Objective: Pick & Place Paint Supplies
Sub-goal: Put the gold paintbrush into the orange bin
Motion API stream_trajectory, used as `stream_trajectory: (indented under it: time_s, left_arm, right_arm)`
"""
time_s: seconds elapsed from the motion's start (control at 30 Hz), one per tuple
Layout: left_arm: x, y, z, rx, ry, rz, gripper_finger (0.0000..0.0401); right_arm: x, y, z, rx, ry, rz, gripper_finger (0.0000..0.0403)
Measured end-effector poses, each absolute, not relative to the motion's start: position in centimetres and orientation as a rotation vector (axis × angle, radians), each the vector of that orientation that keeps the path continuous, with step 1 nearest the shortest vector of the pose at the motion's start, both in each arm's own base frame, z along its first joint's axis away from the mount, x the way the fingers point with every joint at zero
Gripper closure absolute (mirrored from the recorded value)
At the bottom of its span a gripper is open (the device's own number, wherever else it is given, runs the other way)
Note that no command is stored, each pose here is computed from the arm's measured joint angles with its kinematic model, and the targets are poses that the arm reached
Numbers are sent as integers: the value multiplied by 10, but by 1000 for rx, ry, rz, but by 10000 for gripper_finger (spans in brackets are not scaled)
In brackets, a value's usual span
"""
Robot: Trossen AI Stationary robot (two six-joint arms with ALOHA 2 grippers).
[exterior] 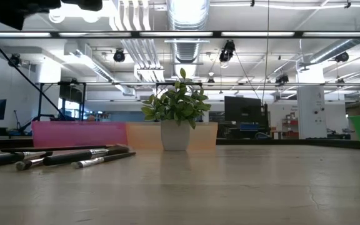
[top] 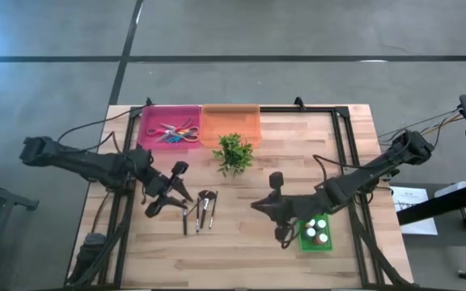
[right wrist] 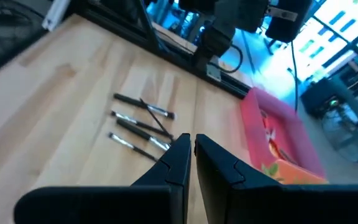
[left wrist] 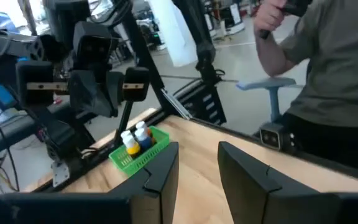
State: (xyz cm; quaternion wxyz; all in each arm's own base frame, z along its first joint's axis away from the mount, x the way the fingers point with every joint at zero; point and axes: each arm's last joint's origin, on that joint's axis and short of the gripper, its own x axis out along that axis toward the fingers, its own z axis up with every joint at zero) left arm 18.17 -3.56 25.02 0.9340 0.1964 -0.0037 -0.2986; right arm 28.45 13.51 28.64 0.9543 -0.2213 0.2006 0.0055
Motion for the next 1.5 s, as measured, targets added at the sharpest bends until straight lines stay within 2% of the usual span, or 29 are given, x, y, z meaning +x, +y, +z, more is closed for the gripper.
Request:
stream_trajectory:
  time_s: [0.2,0.47,0.67,0.8,1.1,1.3,1.5]
  left_arm:
    - [179,-57,259,398,144,-486,281]
    - [171,-90,258,427,393,-41,282]
    - [186,-96,257,299,577,71,282]
    - [205,-93,251,298,694,149,282]
    - [234,-70,215,118,1060,165,282]
    - [242,-64,194,-20,1095,85,282]
    - [235,-65,176,-121,1151,104,282]
  right_arm:
    - [276,149,297,-452,448,59,380]
    - [272,159,303,-469,434,95,380]
    - [272,159,302,-457,434,88,380]
    - [272,157,303,-441,431,24,380]
    - [272,157,303,-409,429,-7,380]
    - [271,157,303,-399,429,-9,380]
    - [271,157,303,-420,431,-6,380]
